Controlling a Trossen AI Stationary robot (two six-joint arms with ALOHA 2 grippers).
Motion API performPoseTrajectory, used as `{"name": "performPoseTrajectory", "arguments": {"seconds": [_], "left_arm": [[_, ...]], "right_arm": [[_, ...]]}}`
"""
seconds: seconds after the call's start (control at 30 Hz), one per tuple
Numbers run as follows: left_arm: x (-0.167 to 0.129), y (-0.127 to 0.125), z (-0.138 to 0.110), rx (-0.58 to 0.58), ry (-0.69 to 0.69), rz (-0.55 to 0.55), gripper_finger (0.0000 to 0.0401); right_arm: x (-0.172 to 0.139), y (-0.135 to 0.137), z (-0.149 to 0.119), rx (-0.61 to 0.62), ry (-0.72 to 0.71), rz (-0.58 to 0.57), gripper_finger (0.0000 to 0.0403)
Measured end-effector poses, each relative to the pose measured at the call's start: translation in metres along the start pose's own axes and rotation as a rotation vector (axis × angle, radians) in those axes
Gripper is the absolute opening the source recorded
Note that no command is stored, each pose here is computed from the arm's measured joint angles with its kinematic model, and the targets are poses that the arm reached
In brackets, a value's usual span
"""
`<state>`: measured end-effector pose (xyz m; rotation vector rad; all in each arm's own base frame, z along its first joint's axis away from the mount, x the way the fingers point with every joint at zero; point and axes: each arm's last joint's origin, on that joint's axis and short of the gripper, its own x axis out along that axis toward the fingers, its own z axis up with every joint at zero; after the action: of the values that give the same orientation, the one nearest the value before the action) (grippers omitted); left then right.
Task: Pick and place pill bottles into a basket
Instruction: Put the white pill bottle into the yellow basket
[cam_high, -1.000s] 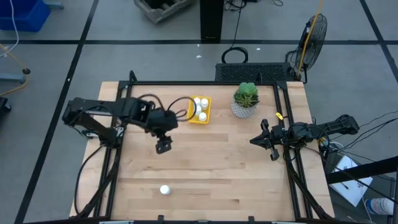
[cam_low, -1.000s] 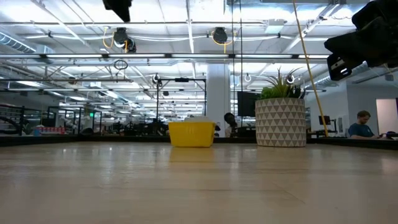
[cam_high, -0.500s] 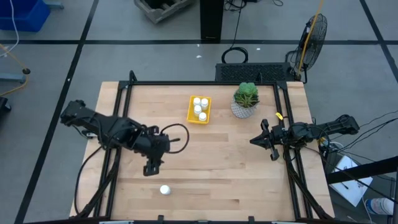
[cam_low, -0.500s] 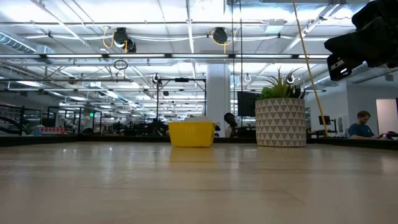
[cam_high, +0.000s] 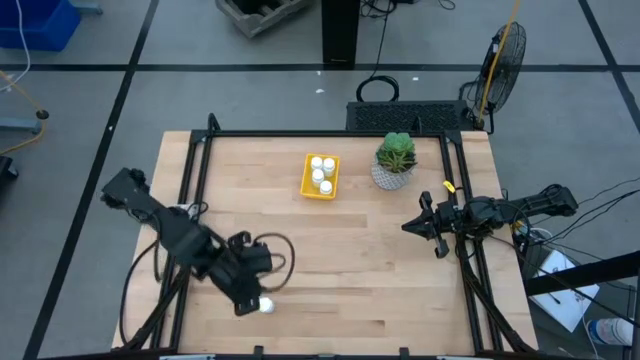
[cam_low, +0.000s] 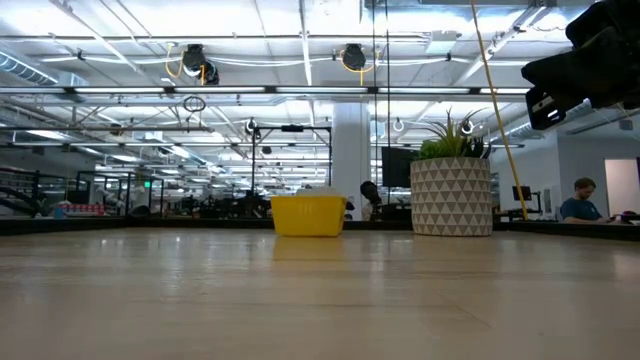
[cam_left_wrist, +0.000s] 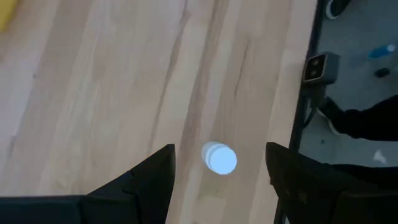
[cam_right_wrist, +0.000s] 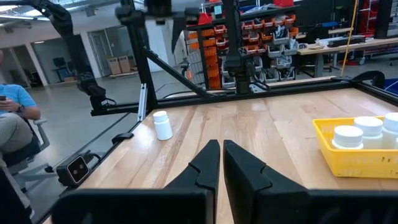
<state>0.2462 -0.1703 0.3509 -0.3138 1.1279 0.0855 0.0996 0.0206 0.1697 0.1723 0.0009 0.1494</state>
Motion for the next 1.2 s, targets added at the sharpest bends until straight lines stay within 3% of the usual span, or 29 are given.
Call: {"name": "performPoseTrajectory", "arguments": {"seconds": [0.17, 0.5, 0.8, 0.97, 1.1, 1.2], "left_arm": [[0.030, -0.023, -0.014, -0.040, 0.046, 0.080, 0.0253], [0.079, -0.048, -0.034, -0.180, 0.208, 0.138, 0.0253], [0.098, -0.053, -0.038, -0.231, 0.254, 0.178, 0.0253], [0.107, -0.050, -0.037, -0.315, 0.292, 0.216, 0.0253], [0.113, -0.043, -0.029, -0.409, 0.329, 0.235, 0.0267], [0.115, -0.041, -0.023, -0.409, 0.338, 0.200, 0.0280]], "right_arm": [[0.000, 0.000, 0.000, 0.000, 0.000, 0.001, 0.0016], [0.000, 0.000, 0.000, 0.000, 0.000, 0.000, 0.0016], [0.000, 0.000, 0.000, 0.000, 0.000, 0.000, 0.0016], [0.000, 0.000, 0.000, 0.000, 0.000, 0.000, 0.0016], [0.000, 0.000, 0.000, 0.000, 0.000, 0.000, 0.0016], [0.000, 0.000, 0.000, 0.000, 0.000, 0.000, 0.0016]]}}
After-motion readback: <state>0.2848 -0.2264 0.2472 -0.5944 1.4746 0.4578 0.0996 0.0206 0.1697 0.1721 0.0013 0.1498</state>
